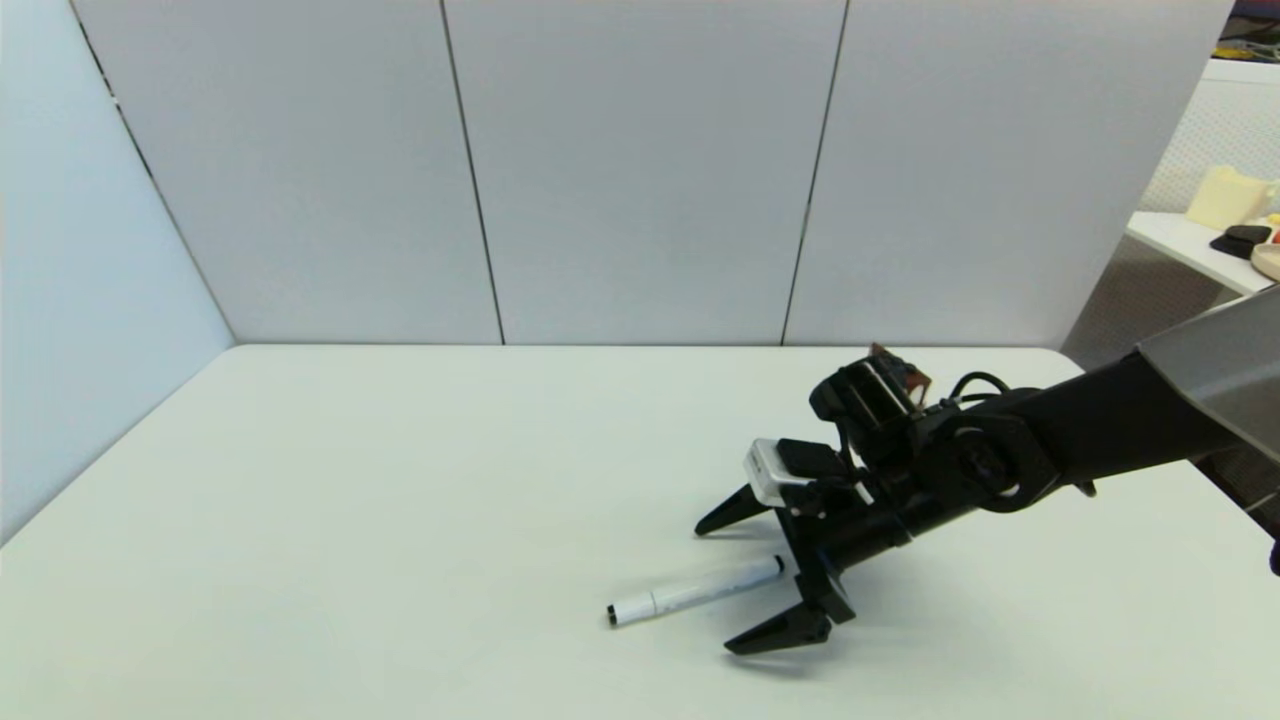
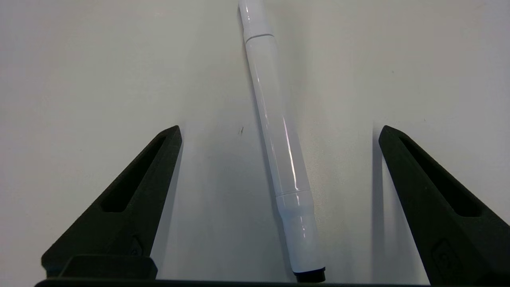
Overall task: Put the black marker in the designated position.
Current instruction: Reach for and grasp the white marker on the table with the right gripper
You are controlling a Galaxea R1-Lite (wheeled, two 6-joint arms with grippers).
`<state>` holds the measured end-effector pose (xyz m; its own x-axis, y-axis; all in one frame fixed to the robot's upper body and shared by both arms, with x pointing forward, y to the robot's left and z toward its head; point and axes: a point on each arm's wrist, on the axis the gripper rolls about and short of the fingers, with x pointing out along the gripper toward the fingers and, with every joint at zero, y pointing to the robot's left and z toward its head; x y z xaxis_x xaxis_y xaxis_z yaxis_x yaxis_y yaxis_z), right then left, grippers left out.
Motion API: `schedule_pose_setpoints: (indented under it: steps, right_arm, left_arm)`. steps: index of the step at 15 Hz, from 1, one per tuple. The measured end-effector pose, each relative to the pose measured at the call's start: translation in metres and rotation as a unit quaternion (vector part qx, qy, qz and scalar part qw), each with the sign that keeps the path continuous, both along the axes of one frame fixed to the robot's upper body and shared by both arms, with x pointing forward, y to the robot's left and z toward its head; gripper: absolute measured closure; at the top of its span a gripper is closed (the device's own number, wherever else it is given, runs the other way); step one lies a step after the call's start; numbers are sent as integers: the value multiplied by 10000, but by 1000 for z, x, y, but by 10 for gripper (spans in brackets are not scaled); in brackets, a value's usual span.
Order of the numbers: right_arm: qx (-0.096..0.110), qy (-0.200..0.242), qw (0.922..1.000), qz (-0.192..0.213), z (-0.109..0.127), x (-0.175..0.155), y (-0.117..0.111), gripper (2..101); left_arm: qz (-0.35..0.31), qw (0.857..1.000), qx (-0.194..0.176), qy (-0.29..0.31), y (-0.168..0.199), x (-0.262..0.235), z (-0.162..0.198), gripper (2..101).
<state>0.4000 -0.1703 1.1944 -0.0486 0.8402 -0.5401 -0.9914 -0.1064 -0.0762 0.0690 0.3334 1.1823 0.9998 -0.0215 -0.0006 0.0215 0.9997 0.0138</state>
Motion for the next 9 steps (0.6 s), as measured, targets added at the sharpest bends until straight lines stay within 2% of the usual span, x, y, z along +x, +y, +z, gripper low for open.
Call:
schedule_pose_setpoints:
  steps: [4, 5, 7, 9]
  right_arm:
    - [-9, 35, 10000, -15, -1, 0, 0, 47]
    - [-18, 47, 10000, -13, -1, 0, 0, 173]
    - [-33, 56, 10000, -5, -3, 0, 0, 354]
    - [-21, 33, 10000, -3, -3, 0, 0, 490]
  left_arm:
    - [2, 10000, -2, 0, 0, 0, 0, 54]
    - [2, 10000, -2, -1, 0, 0, 0, 54]
    - [0, 10000, 0, 0, 0, 0, 0, 54]
    - [0, 10000, 0, 0, 0, 0, 0, 54]
